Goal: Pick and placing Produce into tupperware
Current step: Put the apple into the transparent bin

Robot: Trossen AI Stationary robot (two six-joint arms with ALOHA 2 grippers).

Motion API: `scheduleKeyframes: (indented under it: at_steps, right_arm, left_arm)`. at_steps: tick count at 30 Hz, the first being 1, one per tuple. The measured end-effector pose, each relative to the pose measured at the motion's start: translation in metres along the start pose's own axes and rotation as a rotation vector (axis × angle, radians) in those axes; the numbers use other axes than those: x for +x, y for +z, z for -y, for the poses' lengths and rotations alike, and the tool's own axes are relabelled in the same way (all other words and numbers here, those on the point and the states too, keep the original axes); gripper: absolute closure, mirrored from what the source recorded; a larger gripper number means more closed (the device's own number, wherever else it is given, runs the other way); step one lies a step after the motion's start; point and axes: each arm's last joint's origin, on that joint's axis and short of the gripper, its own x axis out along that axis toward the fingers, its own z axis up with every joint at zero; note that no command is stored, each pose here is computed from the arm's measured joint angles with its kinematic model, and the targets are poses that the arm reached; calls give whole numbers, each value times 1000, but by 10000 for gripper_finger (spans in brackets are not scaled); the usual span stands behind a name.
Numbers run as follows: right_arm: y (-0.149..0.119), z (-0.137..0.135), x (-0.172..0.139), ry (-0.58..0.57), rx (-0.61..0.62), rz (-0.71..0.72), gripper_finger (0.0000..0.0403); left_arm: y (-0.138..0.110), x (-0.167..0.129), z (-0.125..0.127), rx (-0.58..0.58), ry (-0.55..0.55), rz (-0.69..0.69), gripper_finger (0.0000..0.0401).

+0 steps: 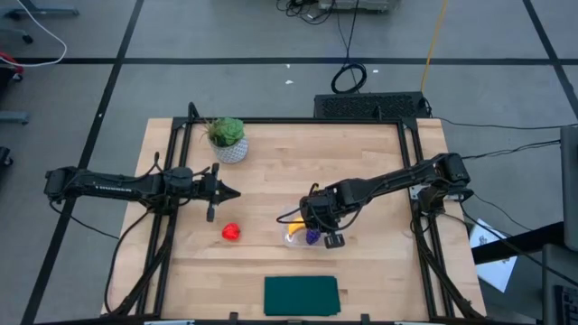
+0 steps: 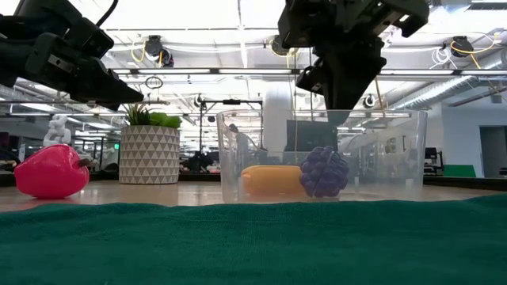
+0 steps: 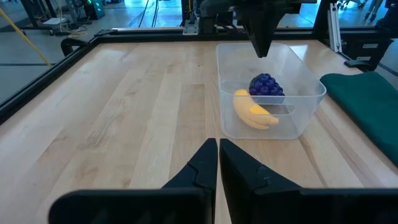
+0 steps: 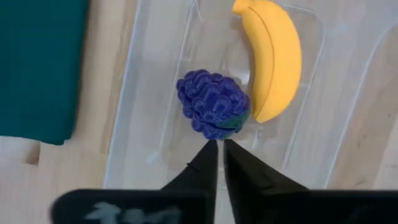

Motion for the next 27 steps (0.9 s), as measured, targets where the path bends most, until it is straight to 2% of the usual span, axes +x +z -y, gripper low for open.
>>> scheduleKeyframes:
  at_steps: [2,12,27]
  right_arm:
    - [0,0,0,0,-11,0,398]
    - [0,1,-3,0,-14,9,401]
    - [-9,16,-60,-25,41,187,403]
  left_arm:
    - [0,0,0,0,0,0,377]
    - [0,0,0,-5,0,1,377]
    - [0,0,0,-8,0,1,377]
